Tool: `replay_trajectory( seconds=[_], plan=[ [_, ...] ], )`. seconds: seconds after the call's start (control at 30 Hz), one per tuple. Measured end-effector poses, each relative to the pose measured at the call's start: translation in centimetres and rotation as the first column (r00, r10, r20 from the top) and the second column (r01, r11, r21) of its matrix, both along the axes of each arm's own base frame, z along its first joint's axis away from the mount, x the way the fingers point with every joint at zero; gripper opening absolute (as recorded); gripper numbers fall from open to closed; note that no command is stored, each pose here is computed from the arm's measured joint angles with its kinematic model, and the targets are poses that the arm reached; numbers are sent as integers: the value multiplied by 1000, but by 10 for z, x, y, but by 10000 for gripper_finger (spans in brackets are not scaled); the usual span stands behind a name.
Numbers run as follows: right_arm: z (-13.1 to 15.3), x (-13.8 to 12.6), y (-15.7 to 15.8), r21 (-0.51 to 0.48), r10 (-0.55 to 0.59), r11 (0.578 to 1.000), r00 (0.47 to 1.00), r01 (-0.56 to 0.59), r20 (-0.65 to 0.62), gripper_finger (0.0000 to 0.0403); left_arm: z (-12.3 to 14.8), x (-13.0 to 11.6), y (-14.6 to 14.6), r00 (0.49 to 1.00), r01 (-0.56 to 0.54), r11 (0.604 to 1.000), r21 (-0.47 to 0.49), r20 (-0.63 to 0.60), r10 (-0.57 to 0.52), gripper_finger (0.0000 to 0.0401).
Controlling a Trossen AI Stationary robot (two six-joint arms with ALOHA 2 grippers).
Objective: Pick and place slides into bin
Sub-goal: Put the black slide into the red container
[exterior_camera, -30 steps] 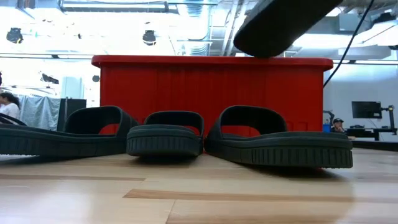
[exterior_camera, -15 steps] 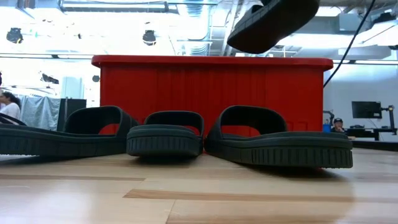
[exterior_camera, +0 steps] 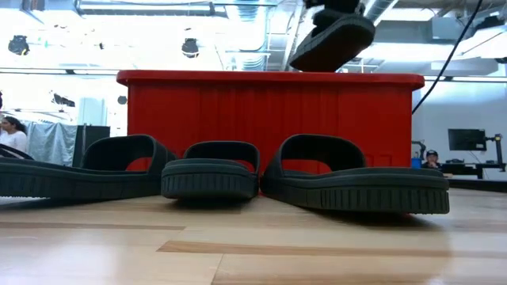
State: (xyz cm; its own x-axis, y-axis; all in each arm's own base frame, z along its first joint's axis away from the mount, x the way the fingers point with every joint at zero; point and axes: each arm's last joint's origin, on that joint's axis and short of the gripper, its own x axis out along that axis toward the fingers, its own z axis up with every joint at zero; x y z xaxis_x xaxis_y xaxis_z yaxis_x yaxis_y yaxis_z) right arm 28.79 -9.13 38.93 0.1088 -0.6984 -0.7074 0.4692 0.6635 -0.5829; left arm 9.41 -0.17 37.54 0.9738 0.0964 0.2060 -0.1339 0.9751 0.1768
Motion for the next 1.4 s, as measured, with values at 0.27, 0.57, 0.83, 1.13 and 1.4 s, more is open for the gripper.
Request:
replay_trajectory(
  seconds=[0.27, 0.57, 0.83, 1.13, 1.4],
  plan=[
    [4, -5, -37, -37, -48, 998, 999, 49, 26, 0, 0, 0, 0, 1000, 0, 1000, 0, 0, 0, 0],
    [2, -20, -75, -44, -158, 986, 987, 159, 22, 0, 0, 0, 0, 1000, 0, 1000, 0, 0, 0, 0],
    [-10, -23, -104, -41, -199, 979, 979, 197, -39, 0, 0, 0, 0, 1000, 0, 1000, 0, 0, 0, 0],
    [-43, -10, -133, -3, -227, 974, 965, 228, -129, 0, 0, 0, 0, 1000, -1, 1000, 0, 0, 1, 0],
    [-66, 0, -151, 12, -228, 972, 959, 234, -170, 0, 0, 0, 0, 1000, 0, 1000, -3, 0, 0, 0]
  ],
)
